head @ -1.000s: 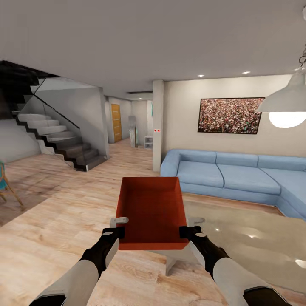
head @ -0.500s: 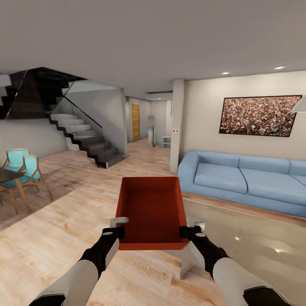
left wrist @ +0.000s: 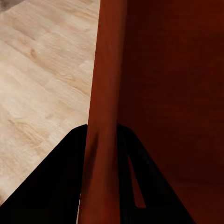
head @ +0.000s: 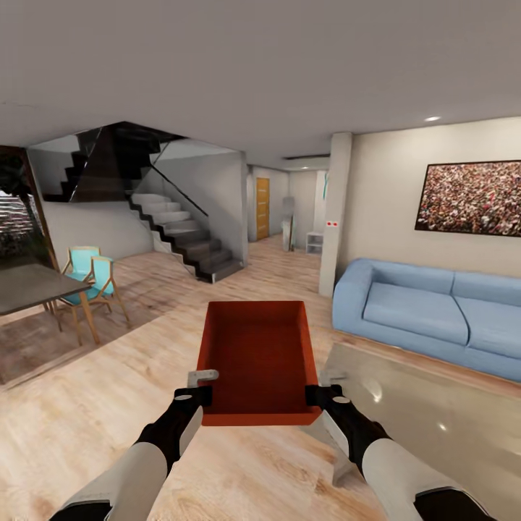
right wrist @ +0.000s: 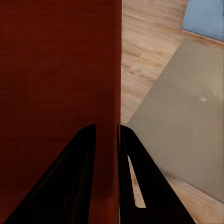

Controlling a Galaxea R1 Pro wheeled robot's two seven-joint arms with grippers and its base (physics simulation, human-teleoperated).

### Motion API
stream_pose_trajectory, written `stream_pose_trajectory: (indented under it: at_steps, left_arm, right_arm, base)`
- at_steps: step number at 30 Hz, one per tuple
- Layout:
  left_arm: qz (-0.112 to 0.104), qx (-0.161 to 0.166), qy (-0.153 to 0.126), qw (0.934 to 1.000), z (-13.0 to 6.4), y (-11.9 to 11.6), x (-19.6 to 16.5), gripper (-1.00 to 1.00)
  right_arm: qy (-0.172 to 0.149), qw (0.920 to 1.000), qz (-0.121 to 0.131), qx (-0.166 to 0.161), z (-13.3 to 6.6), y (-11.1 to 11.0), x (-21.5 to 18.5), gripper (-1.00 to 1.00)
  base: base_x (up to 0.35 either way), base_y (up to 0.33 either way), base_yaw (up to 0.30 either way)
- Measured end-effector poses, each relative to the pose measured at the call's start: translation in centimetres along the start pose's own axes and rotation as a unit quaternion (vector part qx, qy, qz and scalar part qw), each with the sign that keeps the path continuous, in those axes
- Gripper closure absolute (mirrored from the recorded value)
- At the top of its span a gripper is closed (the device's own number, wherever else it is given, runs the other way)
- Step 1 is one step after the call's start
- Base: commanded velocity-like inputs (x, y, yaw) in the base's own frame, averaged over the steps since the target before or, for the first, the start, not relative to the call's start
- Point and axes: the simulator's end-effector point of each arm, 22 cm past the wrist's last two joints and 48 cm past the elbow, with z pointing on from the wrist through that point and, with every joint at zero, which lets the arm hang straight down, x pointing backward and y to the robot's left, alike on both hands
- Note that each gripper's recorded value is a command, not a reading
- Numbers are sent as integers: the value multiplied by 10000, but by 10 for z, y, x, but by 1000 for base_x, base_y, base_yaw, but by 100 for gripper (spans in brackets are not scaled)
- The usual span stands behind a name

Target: Move the two storage containers from the living room to the garage. In the garage, place one container on the floor and stack the other container on top of it (either order is fine).

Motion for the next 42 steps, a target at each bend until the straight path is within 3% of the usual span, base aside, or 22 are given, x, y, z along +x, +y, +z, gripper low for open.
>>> stream_pose_trajectory:
  at_steps: [32, 42]
  left_arm:
    - [-2, -1, -2, 10000, 0, -1, 0, 100]
    - [-3, 0, -6, 10000, -1, -1, 0, 100]
  right_arm:
    - [-3, 10000, -4, 0, 0, -1, 0, 100]
    - [-7, 10000, 0, -2, -1, -1, -1, 100]
  base:
    - [0, 0, 300]
    - [210, 0, 57]
